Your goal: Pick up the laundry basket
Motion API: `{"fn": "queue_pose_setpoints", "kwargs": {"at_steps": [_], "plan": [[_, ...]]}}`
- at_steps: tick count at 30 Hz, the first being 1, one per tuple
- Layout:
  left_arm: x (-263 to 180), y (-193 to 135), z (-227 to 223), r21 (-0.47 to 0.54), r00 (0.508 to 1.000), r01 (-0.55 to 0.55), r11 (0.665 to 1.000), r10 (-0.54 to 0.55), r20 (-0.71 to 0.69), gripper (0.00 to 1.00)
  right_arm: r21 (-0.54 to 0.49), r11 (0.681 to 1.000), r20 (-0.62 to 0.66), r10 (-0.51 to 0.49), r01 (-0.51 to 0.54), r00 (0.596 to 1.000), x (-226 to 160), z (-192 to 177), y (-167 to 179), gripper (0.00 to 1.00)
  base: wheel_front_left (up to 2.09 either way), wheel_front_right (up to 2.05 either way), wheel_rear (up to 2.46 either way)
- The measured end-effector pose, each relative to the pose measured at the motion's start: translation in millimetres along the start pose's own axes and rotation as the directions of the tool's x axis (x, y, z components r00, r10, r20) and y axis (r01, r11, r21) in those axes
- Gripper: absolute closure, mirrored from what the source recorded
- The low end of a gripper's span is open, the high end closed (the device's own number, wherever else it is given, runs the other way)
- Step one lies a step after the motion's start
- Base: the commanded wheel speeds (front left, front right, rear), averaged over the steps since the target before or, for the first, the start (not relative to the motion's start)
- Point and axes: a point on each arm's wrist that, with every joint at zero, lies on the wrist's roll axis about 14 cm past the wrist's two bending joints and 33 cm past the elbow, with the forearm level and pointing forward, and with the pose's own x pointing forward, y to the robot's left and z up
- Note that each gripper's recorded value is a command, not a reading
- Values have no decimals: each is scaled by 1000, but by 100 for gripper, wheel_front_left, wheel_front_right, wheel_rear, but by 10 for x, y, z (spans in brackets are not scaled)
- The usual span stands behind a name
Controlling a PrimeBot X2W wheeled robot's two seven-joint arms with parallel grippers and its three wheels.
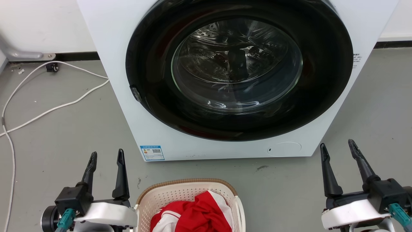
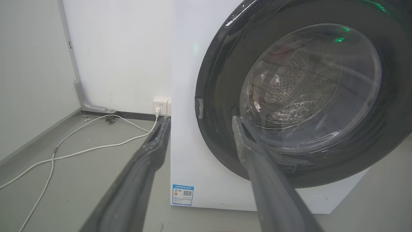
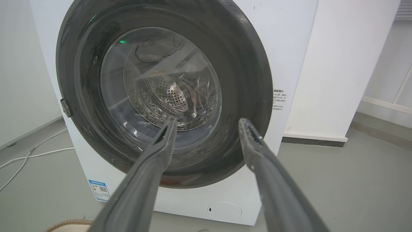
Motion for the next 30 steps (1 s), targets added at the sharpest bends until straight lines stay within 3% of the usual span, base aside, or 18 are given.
{"fn": "queue_pose_setpoints", "kwargs": {"at_steps": [12, 30], "plan": [[-15, -8, 15, 82, 1000, 13, 997, -14, 12, 0, -53, 998, 22, 16, -15, 1000, 8, 43, 26, 0, 0, 0, 0], [-31, 15, -3, 75, 1000, 4, 997, -5, 7, 0, -13, 1000, 26, 4, -3, 1000, -7, 46, 6, 0, 0, 0, 0]]}}
